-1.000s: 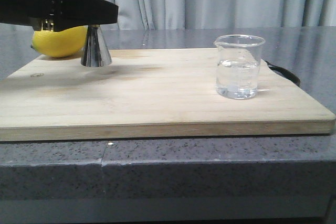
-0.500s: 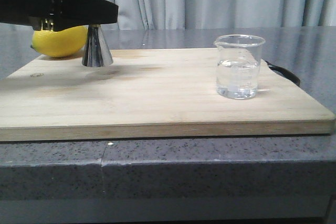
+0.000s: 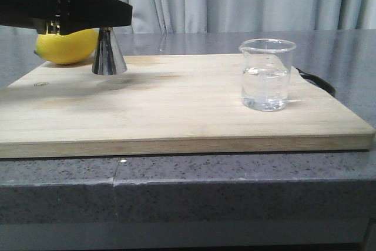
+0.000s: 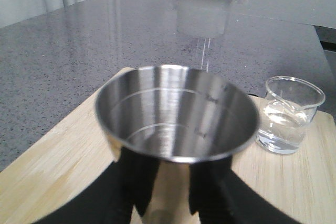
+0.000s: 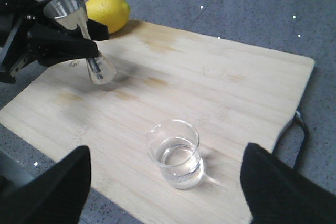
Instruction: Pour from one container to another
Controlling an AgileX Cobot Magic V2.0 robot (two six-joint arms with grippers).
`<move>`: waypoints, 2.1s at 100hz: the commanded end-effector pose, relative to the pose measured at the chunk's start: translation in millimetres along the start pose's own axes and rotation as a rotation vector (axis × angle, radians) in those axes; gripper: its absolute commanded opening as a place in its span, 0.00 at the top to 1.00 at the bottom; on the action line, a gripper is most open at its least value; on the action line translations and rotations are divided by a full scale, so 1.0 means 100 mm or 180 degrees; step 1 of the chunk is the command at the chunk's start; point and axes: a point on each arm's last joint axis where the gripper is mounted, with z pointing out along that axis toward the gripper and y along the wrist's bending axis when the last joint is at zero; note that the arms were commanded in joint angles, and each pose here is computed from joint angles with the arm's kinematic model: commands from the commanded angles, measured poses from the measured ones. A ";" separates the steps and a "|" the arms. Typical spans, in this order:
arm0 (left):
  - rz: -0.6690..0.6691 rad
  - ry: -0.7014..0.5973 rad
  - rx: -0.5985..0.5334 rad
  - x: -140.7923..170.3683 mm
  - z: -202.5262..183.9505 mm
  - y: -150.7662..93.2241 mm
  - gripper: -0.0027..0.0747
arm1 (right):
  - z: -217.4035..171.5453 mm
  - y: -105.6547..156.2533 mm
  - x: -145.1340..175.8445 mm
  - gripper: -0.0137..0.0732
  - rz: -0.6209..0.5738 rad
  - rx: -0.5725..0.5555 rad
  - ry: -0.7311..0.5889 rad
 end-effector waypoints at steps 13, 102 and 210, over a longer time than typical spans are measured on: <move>0.0115 -0.0489 0.0176 -0.33 -0.03 -0.10 0.67 | -0.04 -0.02 -0.06 0.23 -0.0038 0.0160 -0.0212; 0.0115 -0.0489 0.0176 -0.33 -0.03 -0.10 0.67 | 0.30 0.04 0.87 0.23 -0.0708 0.0310 -0.1502; 0.0115 -0.0489 0.0176 -0.33 -0.03 -0.10 0.67 | 1.24 -0.05 1.17 0.28 -0.0641 0.0052 -0.1474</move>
